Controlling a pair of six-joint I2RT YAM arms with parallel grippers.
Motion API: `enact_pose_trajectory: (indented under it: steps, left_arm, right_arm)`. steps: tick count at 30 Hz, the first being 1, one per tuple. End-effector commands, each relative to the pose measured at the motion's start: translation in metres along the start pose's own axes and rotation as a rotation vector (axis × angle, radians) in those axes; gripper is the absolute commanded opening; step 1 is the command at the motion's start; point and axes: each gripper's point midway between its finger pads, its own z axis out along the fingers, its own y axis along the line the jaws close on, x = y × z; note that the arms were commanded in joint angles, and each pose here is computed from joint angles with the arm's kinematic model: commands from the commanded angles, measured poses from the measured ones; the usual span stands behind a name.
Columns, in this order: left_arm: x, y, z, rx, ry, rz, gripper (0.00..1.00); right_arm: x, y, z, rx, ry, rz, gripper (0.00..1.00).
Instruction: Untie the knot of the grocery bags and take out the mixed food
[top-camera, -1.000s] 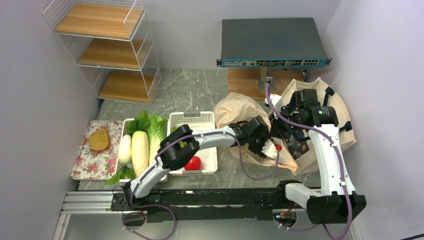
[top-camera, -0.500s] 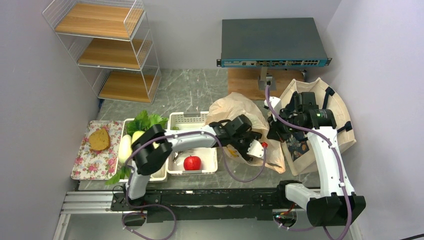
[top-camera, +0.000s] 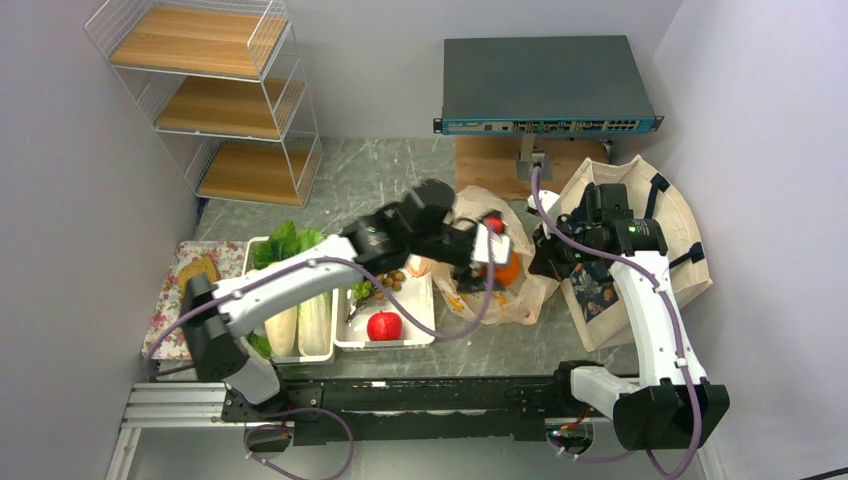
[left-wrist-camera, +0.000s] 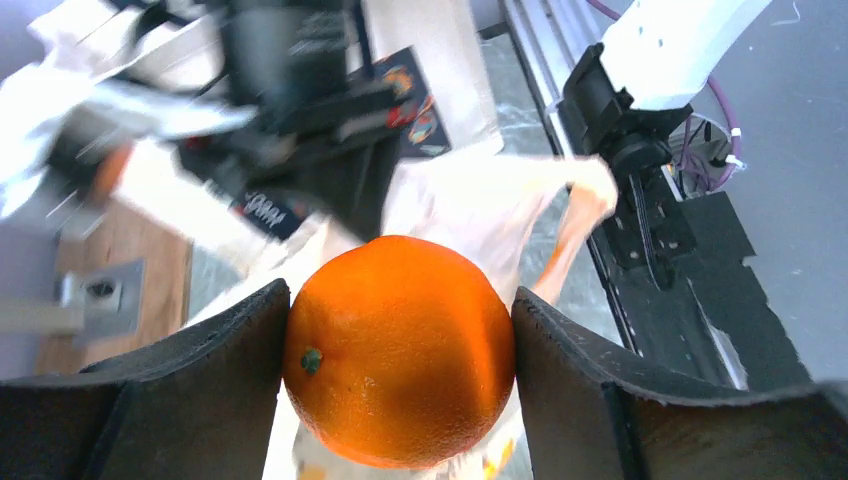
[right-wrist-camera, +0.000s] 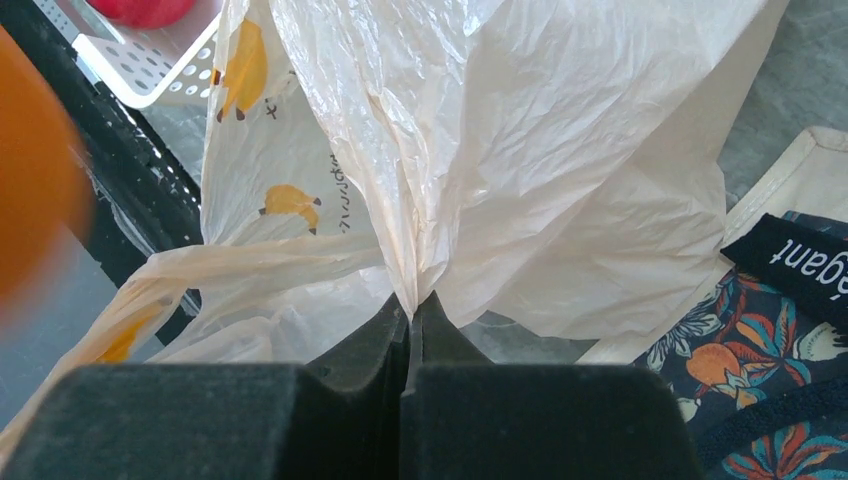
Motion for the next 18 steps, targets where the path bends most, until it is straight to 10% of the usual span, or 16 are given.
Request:
enact_pose_trajectory:
  steps: [1, 10, 18]
  left_arm:
    - [0.004, 0.014, -0.092, -0.099, 0.044, -0.174, 0.13]
    - [0.183, -0.013, -0.194, -0.244, 0.527, -0.283, 0.24]
    - [0.239, -0.018, -0.195, -0.256, 0.614, -0.311, 0.34]
  right_arm:
    - [-0.011, -0.002, 0.000, -0.004, -0.045, -0.027, 0.00]
    - [-0.014, -0.003, 0.002, -0.021, -0.045, -0.018, 0.00]
    - [-0.020, -0.015, -0.002, 0.013, -0.048, 0.022, 0.00]
